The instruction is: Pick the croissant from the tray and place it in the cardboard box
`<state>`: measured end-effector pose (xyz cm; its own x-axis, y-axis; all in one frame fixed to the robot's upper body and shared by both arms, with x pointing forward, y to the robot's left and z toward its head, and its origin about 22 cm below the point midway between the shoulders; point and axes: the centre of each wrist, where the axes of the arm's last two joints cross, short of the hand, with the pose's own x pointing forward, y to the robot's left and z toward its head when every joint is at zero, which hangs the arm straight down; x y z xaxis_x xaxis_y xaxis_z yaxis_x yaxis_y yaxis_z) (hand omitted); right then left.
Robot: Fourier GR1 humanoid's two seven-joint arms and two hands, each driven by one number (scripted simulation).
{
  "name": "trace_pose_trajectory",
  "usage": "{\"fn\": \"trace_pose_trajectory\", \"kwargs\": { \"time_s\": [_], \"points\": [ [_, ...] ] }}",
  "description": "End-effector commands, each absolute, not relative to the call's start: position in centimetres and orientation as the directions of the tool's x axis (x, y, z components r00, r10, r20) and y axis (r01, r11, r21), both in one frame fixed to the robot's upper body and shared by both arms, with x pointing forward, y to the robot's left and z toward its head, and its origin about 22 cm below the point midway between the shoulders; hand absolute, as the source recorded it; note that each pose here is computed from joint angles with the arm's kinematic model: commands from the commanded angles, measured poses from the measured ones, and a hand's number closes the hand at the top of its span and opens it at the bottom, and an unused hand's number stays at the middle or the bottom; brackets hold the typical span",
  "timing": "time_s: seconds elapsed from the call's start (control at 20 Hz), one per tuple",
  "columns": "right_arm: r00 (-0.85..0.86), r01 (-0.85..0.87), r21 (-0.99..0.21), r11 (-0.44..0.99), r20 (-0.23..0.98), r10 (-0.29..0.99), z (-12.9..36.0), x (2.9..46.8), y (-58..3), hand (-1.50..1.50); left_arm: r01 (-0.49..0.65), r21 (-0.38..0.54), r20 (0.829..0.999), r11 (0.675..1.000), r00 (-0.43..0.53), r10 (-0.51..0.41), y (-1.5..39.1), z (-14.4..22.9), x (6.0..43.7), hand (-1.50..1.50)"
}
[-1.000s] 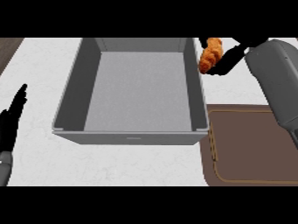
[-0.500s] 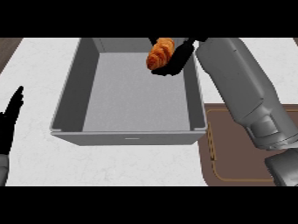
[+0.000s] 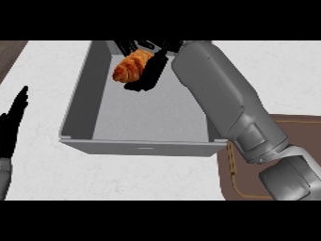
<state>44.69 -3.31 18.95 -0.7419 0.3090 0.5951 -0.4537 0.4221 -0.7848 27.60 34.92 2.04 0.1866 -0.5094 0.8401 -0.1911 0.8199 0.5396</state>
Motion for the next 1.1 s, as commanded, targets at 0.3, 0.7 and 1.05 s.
{"fn": "trace_pose_trajectory", "kwargs": {
  "time_s": [0.3,0.7,1.05],
  "points": [
    [-0.639,-0.436,-0.792,0.427,0.607,0.474,15.2,43.8,-2.0,1.5,-0.16,0.551,0.834,0.819,0.151,-0.531,32.7,2.6,28.9,0.0],
    [-0.56,-0.517,-0.727,0.452,0.687,0.464,12.5,43.3,-2.6,-1.5,-0.14,0.542,0.84,0.829,0.121,-0.529,32.5,1.7,29.1,0.0],
    [-0.581,-0.51,-0.599,0.617,0.769,0.266,14.4,42.9,-1.6,-1.5,-0.128,0.547,0.836,0.827,0.142,-0.531,34.0,3.2,29.9,0.0]
  ]
}}
